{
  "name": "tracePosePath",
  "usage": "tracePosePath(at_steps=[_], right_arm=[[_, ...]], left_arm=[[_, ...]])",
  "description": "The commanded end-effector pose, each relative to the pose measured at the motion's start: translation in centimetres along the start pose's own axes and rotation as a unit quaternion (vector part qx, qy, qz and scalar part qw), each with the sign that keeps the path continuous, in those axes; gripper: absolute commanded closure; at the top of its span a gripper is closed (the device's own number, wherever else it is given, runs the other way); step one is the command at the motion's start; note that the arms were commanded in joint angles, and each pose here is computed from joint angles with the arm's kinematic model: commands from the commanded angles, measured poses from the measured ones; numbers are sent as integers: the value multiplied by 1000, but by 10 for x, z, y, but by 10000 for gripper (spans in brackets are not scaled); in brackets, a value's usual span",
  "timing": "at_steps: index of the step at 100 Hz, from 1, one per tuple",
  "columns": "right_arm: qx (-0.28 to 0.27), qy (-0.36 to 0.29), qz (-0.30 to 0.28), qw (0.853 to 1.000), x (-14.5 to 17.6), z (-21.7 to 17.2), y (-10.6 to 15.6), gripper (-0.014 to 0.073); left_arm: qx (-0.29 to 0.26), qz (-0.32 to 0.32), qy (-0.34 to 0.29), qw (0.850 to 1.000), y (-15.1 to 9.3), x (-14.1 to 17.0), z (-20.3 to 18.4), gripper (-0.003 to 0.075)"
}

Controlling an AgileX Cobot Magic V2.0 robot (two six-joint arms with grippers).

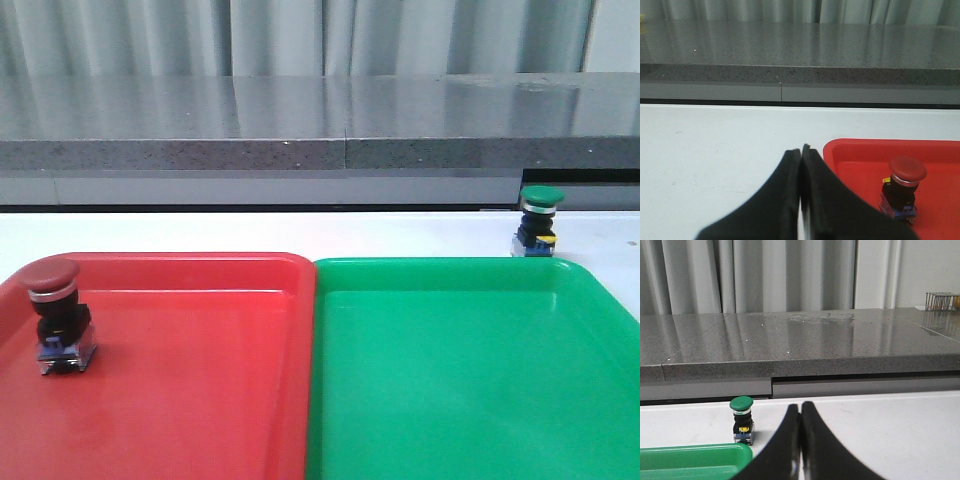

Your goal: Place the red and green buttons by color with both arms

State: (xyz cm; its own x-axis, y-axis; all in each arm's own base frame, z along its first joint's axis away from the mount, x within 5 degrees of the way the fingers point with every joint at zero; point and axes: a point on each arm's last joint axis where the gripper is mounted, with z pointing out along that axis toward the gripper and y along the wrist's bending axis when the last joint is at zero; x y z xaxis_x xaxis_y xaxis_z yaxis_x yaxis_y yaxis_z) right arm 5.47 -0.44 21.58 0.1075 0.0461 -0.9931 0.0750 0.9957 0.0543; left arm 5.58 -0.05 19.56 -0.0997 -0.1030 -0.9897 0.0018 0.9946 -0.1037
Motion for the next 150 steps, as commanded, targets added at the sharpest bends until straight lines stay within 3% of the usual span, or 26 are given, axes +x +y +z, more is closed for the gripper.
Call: tracePosePath(at_steps=[1, 8, 18, 24, 42, 56, 62, 70, 79, 97, 130, 150], right_arm=[[-5, -90, -5, 996, -25, -4, 2, 659], [-13, -158, -5, 987, -37, -7, 3, 659], [-26, -285, -9, 958, -58, -18, 6, 659], [-26, -292, -12, 956, -61, -18, 6, 659], [-11, -110, -34, 993, -60, 4, 5, 659], [3, -9, -66, 998, -80, 23, 4, 659], [4, -7, -72, 997, -94, 31, 5, 659], [1, -7, -4, 1000, -109, 42, 6, 659], [1, -8, 33, 999, -123, 47, 6, 659], [8, 43, 19, 999, -133, 60, 6, 659], [20, 201, 44, 978, -121, 125, 7, 659], [-4, 365, 21, 931, -100, 177, 21, 658]], left_arm=[[7, -4, -53, 999, -1, -5, -2, 741], [7, -4, -53, 999, -1, -5, -2, 741], [7, -4, -53, 999, -1, -5, -2, 741], [7, -4, -53, 999, -1, -5, -2, 741], [7, -4, -53, 999, -1, -5, -2, 741], [7, -4, -53, 999, -1, -5, -2, 741], [7, -4, -53, 999, -1, -5, -2, 741], [7, -4, -53, 999, -1, -5, -2, 741], [7, -4, -53, 999, -1, -5, -2, 741], [7, -4, -53, 999, -1, -5, -2, 741], [7, -4, -53, 999, -1, -5, -2, 741], [7, -4, -53, 999, -1, -5, -2, 741]])
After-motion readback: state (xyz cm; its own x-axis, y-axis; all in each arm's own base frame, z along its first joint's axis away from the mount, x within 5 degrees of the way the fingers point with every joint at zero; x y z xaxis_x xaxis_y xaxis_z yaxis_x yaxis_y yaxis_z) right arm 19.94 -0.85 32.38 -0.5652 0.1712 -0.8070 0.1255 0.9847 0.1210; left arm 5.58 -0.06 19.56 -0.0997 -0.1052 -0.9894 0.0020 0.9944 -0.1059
